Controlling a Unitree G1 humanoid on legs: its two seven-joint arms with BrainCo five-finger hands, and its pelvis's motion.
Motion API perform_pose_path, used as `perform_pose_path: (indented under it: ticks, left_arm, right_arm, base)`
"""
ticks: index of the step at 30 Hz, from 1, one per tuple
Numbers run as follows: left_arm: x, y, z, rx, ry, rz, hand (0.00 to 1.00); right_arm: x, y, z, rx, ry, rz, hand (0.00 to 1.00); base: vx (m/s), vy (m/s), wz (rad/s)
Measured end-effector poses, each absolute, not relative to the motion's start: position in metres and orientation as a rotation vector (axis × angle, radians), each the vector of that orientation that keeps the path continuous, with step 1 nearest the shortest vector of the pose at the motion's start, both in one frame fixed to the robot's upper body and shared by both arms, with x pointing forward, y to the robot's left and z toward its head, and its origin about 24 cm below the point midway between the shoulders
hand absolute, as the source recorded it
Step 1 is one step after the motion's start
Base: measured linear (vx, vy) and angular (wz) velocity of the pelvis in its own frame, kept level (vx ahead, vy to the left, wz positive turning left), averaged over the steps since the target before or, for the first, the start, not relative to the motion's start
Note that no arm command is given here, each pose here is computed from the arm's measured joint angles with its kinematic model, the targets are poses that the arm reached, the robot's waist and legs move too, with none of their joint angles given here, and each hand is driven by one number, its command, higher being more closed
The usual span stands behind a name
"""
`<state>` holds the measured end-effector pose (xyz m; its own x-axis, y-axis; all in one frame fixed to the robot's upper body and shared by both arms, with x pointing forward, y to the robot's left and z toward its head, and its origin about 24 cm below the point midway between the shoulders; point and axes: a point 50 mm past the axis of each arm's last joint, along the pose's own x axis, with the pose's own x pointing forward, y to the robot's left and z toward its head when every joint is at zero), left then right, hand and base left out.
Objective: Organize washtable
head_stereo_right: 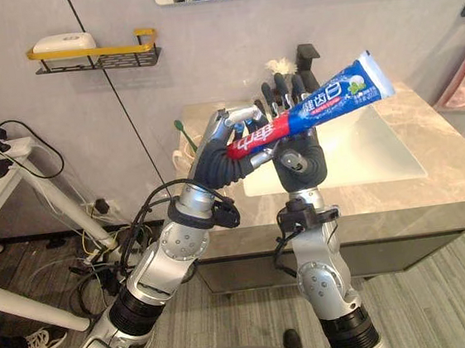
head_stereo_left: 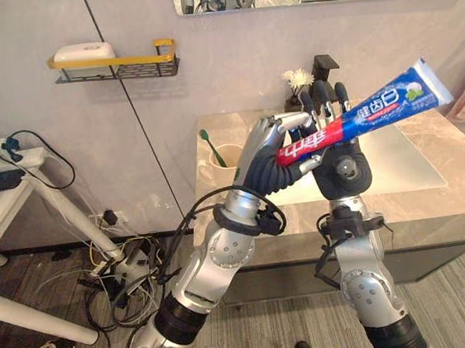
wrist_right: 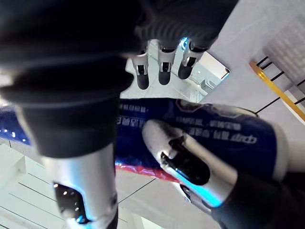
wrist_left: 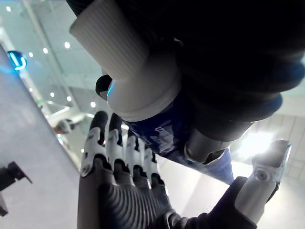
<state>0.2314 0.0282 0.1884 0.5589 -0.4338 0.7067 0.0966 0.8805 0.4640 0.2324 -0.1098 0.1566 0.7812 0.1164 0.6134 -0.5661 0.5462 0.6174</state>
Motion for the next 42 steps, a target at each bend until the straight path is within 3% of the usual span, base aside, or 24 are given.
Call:
perform_pose_path:
  ticks: [11,29,30,42]
  left_arm:
    - [0.227,0.021,0.178,0.41,-0.92,-0.389,1.0]
    - [0.228,0.033,0.157,0.425,-0.825,-0.348,1.0]
    - [0.228,0.034,0.156,0.43,-0.82,-0.344,1.0]
    - [0.228,0.035,0.151,0.435,-0.8,-0.348,1.0]
  right_arm:
    - [0.236,-0.111,0.166,0.932,-0.591,0.432,0.0]
    - [0.237,-0.12,0.164,0.936,-0.607,0.376,0.0]
    - [0.237,-0.121,0.164,0.936,-0.608,0.374,1.0]
    - [0.238,-0.128,0.164,0.954,-0.616,0.336,1.0]
  base:
    - [0.0,-0.002,0.01]
    - [0.0,0.0,0.0]
    - [0.0,0.0,0.0]
    - [0.0,0.0,0.0]
